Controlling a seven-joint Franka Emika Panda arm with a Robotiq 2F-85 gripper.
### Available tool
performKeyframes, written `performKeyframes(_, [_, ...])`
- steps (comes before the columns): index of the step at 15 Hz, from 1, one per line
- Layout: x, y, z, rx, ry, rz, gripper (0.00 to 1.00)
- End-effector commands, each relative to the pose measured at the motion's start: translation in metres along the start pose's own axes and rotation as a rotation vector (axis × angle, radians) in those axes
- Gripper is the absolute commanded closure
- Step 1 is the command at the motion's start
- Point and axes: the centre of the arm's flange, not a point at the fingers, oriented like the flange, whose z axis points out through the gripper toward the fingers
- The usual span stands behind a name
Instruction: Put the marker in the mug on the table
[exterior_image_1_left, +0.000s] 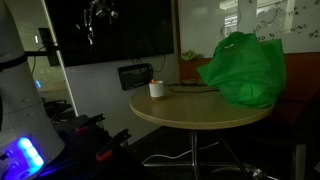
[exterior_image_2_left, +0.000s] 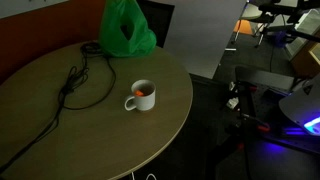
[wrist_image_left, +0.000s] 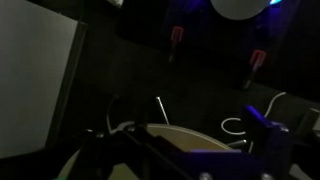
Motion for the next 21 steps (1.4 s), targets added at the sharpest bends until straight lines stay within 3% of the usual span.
performKeyframes(1, [0.0,0.0,0.0,0.0,0.0,0.0,0.0])
performKeyframes(12, [0.0,0.0,0.0,0.0,0.0,0.0,0.0])
performKeyframes(15, [0.018,-0.002,0.004,0.0,0.02,0.022,0.0])
performKeyframes(21, [0.098,-0.005,0.02,0.015,0.188,-0.069,0.0])
